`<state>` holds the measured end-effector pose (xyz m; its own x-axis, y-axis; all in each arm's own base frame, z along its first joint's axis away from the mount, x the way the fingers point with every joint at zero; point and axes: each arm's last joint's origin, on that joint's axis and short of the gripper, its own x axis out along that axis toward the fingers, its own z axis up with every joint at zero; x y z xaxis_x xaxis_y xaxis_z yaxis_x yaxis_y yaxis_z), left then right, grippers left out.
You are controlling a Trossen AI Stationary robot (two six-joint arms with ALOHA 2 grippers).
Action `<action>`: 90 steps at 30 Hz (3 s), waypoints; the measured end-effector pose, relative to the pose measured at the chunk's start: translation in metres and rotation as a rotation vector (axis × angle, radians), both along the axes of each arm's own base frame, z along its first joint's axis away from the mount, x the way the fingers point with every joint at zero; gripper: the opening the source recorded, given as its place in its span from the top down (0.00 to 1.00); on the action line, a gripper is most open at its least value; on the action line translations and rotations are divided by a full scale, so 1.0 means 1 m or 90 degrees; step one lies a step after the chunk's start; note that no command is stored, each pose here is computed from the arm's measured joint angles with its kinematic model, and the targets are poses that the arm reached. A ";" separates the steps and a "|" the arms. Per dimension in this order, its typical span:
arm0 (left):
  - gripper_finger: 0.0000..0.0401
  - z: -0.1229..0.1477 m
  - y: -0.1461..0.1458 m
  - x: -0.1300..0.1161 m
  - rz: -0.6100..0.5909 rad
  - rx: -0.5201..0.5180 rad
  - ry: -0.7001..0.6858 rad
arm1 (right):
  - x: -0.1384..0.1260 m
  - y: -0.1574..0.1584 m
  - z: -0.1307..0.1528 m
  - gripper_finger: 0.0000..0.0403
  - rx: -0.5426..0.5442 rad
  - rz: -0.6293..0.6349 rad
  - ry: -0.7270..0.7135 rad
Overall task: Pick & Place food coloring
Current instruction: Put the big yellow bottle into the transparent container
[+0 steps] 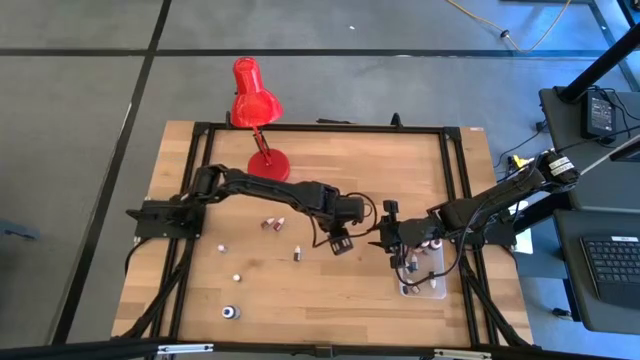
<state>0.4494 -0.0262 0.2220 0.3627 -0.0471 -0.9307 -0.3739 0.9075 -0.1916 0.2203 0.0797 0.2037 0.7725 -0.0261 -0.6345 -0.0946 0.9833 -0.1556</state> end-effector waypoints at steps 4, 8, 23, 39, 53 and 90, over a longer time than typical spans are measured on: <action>0.53 0.001 -0.001 0.001 -0.002 -0.001 -0.007 | 0.000 0.000 0.000 0.60 -0.001 0.001 0.000; 0.51 0.001 -0.001 0.001 -0.002 -0.001 -0.008 | 0.000 0.000 0.000 0.60 -0.002 0.001 0.001; 0.52 0.062 -0.017 -0.042 -0.022 0.135 -0.004 | -0.001 0.000 -0.001 0.60 0.015 -0.007 0.006; 0.51 0.040 -0.102 -0.146 0.003 0.335 -0.116 | 0.009 0.004 0.012 0.60 0.055 0.011 -0.092; 0.51 0.018 -0.079 -0.212 -0.109 0.270 -0.566 | 0.037 0.006 0.008 0.60 0.015 0.038 -0.170; 0.52 -0.006 -0.062 -0.258 -0.173 0.151 -0.592 | 0.119 -0.026 0.033 0.46 0.001 0.043 0.099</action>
<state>0.1917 -0.0886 0.2160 0.9568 -0.0867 -0.2775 0.0591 0.9926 -0.1061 0.3390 0.0540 0.2366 0.6644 0.0234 -0.7470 -0.1837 0.9739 -0.1329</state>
